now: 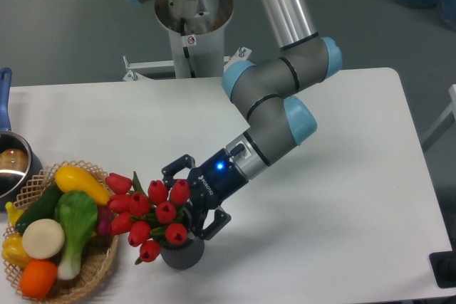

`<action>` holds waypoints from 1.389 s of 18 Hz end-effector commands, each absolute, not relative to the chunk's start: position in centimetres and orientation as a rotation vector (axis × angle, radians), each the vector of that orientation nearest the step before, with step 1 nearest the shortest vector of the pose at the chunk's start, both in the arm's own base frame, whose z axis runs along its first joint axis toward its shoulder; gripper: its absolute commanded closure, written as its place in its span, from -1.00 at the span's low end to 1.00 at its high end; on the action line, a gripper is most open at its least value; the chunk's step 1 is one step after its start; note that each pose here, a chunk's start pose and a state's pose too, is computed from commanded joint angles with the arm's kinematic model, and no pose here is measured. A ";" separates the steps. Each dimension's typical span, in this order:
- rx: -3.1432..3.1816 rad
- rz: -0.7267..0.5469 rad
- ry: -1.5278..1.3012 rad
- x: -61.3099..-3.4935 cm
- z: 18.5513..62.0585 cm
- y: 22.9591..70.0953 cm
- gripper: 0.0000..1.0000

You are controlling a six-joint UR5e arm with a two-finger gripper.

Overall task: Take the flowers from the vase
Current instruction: 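Close the gripper on the tulip stems, then lift the tulip bunch upward out of the grey vase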

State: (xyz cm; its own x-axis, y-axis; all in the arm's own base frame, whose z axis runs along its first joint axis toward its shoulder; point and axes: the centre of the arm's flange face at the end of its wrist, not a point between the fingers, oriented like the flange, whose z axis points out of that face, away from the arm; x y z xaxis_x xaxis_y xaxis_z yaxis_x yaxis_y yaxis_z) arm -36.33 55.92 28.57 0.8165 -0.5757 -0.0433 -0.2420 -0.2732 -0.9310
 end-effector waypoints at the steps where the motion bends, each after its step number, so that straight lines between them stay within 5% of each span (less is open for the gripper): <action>1: -1.859 -0.364 0.620 -36.3 28.6 55.9 -0.98; 13: -1.821 -0.355 0.615 -37.1 29.4 56.1 0.03; 18: -1.824 -0.353 0.606 -37.6 29.2 55.8 0.26; 25: -1.820 -0.346 0.596 -38.0 29.7 55.4 0.27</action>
State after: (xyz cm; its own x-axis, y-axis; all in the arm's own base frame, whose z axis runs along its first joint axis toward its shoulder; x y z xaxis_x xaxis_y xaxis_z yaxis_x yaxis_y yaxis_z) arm -38.02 55.43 29.68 0.8286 -0.5569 -0.0575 -0.2257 -0.2382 -0.9446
